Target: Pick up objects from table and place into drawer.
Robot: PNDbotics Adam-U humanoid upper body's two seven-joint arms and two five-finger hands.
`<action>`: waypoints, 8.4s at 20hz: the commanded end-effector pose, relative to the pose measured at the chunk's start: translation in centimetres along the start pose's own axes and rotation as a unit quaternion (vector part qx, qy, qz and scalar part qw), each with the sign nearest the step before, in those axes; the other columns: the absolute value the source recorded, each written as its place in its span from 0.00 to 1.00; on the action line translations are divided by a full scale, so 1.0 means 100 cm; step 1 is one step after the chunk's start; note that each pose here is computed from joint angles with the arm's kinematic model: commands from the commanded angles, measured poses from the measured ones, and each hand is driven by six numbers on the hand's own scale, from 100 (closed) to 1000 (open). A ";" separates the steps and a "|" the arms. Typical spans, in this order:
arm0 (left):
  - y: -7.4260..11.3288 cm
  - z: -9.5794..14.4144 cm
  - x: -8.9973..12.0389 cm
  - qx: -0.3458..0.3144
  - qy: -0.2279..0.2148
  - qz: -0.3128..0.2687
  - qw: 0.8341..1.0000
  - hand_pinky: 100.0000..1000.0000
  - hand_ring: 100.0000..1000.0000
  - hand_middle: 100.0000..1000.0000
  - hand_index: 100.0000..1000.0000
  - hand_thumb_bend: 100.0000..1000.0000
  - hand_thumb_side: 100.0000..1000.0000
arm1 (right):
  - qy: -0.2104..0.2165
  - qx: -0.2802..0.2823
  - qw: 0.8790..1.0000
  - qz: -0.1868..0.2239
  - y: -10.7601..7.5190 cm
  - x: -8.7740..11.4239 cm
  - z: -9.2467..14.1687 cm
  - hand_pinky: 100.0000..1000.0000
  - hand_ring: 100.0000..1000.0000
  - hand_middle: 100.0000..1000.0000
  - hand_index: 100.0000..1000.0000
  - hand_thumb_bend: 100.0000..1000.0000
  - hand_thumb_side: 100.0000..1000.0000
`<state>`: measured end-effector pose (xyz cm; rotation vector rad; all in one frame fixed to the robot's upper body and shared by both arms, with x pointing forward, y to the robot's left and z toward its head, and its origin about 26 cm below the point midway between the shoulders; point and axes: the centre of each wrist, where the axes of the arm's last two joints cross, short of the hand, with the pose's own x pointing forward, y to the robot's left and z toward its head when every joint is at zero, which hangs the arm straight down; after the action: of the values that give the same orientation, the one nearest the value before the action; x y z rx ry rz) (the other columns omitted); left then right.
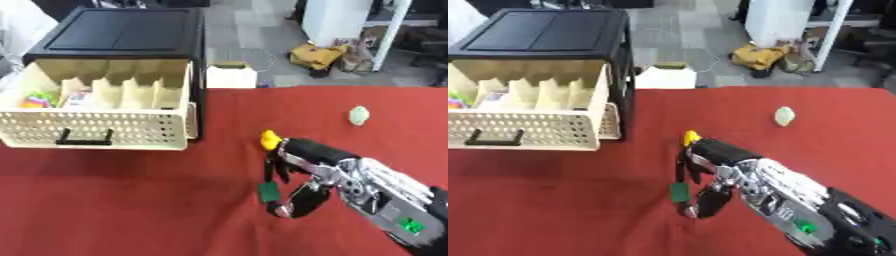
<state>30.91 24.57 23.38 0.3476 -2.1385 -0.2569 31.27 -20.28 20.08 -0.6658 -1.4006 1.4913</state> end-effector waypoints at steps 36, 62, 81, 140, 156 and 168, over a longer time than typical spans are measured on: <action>0.006 -0.003 0.007 0.001 -0.015 -0.010 1.000 0.00 0.00 0.00 0.64 0.00 1.00 | -0.025 -0.262 0.965 0.001 -0.129 0.043 -0.025 0.57 0.55 0.20 0.45 0.39 0.22; 0.002 -0.004 0.009 -0.010 -0.015 -0.002 1.000 0.00 0.00 0.00 0.64 0.02 1.00 | -0.028 -0.285 0.958 -0.005 -0.151 0.071 -0.090 0.57 0.55 0.20 0.44 0.39 0.23; -0.001 -0.005 0.010 -0.012 -0.016 0.007 1.000 0.00 0.00 0.00 0.64 0.02 1.00 | -0.028 -0.279 0.959 -0.024 -0.130 0.089 -0.123 0.56 0.55 0.19 0.44 0.38 0.22; 0.003 -0.002 0.006 0.001 -0.007 0.000 1.000 0.00 0.00 0.00 0.63 0.04 1.00 | -0.060 -0.426 0.897 -0.101 -0.174 0.067 -0.017 0.57 0.62 0.33 0.55 0.39 0.42; 0.003 -0.009 0.014 -0.006 -0.035 -0.021 0.999 0.00 0.00 0.00 0.65 0.01 1.00 | -0.021 -0.540 0.829 -0.146 -0.158 0.017 0.061 0.57 0.62 0.36 0.57 0.00 0.44; 0.004 -0.017 0.027 -0.034 -0.108 -0.081 0.990 0.06 0.00 0.00 0.73 0.00 1.00 | -0.052 -0.596 0.780 -0.184 -0.123 -0.036 0.070 0.62 0.69 0.51 0.73 0.04 0.57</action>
<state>31.10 23.64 25.62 0.4341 -2.2728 -0.4346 30.52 -27.36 31.21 -0.9361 -2.2983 0.1758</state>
